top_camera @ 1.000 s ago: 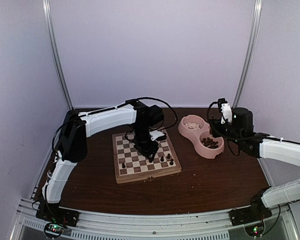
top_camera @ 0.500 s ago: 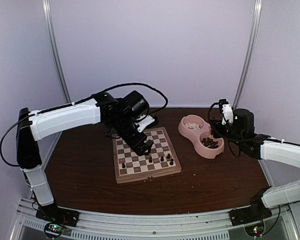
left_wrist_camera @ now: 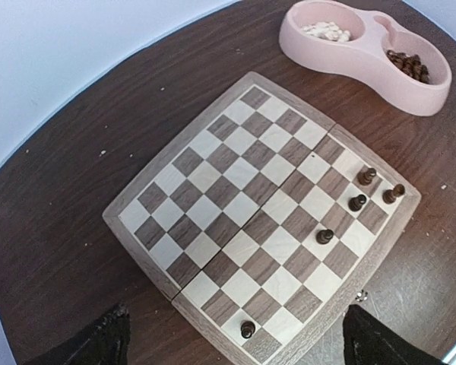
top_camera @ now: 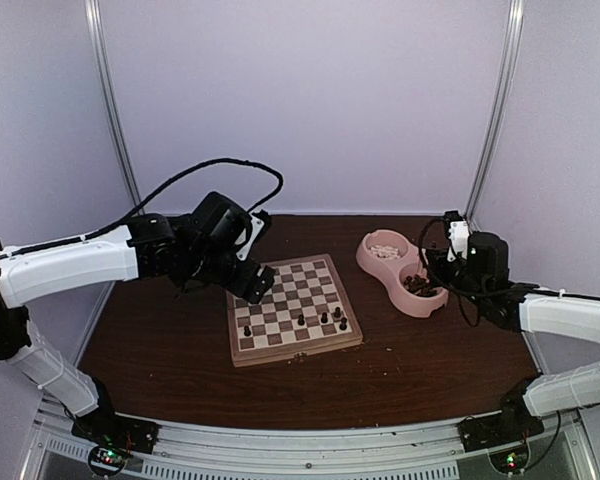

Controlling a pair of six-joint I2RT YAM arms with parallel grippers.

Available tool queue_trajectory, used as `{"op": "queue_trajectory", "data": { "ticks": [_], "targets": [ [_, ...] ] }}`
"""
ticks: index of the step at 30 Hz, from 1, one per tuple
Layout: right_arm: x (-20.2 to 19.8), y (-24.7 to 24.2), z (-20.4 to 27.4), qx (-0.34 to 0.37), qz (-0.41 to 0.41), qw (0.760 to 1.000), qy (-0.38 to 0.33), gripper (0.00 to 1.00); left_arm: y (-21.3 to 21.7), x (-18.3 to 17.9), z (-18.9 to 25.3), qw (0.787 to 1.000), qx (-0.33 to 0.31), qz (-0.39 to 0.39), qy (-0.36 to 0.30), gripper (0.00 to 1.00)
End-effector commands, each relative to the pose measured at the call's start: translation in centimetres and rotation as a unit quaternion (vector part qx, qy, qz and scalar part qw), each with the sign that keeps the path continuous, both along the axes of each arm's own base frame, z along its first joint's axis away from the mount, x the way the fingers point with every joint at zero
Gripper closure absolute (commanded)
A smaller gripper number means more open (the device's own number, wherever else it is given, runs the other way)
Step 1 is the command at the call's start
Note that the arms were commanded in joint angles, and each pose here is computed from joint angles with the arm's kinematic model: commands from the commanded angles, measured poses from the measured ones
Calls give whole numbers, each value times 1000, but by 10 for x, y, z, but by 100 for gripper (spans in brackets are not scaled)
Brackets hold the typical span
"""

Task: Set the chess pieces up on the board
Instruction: Pick up the pawn from d7.

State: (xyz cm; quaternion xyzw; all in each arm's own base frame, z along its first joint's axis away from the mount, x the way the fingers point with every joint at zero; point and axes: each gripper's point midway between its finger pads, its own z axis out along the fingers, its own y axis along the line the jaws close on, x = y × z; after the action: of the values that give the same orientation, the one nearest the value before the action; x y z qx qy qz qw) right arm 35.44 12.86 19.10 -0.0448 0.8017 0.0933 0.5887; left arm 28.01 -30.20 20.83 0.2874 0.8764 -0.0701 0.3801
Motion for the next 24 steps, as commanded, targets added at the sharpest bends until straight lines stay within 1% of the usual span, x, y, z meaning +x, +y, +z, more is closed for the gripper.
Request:
{"op": "queue_trajectory", "data": {
  "ticks": [1,2,4,5,6,8,10,17,20,24],
  "targets": [
    [3,-12,10,23,-36,999,-27,97,3,6,-19,997,-34,65,30,2],
    [3,-12,9,25,-37,999,-26,97,-4,3,-25,997,-41,54,46,4],
    [3,-13,8,28,-39,998,-27,97,-22,-3,-33,995,-58,22,77,11],
    [3,-13,9,29,-40,998,-28,97,-30,-6,-38,993,-63,13,94,16],
    [3,-13,9,31,-40,998,-28,97,-37,-6,-42,992,-62,6,107,24],
    [3,-12,10,35,-40,998,-29,97,-47,-5,-59,990,-41,6,137,36],
    [3,-11,10,38,-38,998,-28,97,-54,-1,-70,987,-22,11,159,42],
    [2,-9,11,39,-32,998,-28,97,-73,6,-93,981,6,14,194,49],
    [3,-10,8,35,-34,999,-24,97,-78,5,-102,978,10,9,208,51],
    [4,-7,8,38,-28,999,-23,97,-85,5,-118,974,17,3,225,58]
  ]
}}
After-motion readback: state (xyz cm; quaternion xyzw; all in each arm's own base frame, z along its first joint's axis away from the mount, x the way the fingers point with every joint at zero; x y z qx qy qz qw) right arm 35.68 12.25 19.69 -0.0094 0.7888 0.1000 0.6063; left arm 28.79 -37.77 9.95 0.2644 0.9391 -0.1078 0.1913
